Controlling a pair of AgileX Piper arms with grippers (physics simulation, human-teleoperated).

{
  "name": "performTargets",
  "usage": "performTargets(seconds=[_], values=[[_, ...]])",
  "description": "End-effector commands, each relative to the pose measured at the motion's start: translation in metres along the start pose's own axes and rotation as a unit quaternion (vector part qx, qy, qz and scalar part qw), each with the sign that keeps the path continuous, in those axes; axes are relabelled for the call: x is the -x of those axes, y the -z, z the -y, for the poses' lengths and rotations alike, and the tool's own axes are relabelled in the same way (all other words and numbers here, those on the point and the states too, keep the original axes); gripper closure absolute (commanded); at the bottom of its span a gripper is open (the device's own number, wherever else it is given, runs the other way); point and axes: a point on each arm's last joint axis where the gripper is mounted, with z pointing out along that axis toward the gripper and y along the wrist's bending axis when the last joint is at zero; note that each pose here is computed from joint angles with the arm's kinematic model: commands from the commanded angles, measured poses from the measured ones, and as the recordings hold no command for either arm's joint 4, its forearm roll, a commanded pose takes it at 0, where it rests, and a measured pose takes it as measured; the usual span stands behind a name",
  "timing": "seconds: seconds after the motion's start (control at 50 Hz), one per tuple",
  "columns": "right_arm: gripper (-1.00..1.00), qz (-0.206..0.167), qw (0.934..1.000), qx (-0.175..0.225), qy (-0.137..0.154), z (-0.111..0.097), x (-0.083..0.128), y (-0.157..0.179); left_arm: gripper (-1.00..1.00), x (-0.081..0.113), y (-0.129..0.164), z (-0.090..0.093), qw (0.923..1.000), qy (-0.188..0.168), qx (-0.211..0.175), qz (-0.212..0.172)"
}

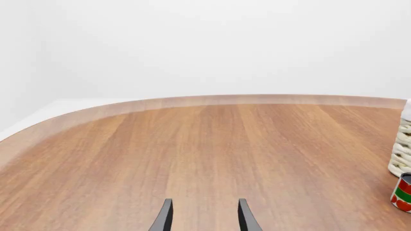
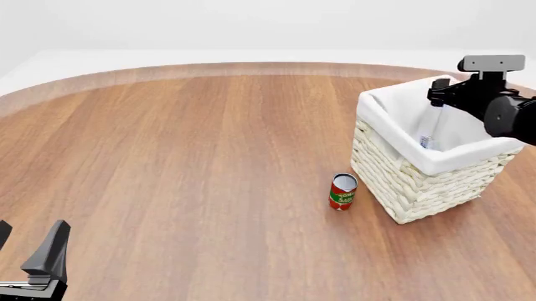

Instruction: Pick up the alphabet soup and the cream cheese box, and put them in the basket.

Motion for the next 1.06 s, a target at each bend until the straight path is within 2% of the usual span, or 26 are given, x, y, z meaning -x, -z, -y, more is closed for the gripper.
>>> performTargets(seconds=[0.02,0.34,0.58,0.76,1.06], values=[[-1.0,0.015,0.9999,0.005,-0.004,-0.005,0.008,0.009,-1.0,0.0,0.0,0.0,1.0,0.0,0.0,0.0],[-1.0,0.08,0.9963,0.03,-0.005,-0.023,0.044,0.059,-1.0,0.0,0.0,0.0,1.0,0.0,0.0,0.0],[-1.0,0.109,0.9932,0.038,-0.014,-0.026,0.04,0.094,-1.0,0.0,0.0,0.0,1.0,0.0,0.0,0.0],[-1.0,0.156,0.9864,0.045,-0.03,-0.026,0.042,0.147,-1.0,0.0,0.0,0.0,1.0,0.0,0.0,0.0],[-1.0,0.199,0.9773,0.056,-0.045,-0.024,0.036,0.214,-1.0,0.0,0.0,0.0,1.0,0.0,0.0,0.0]])
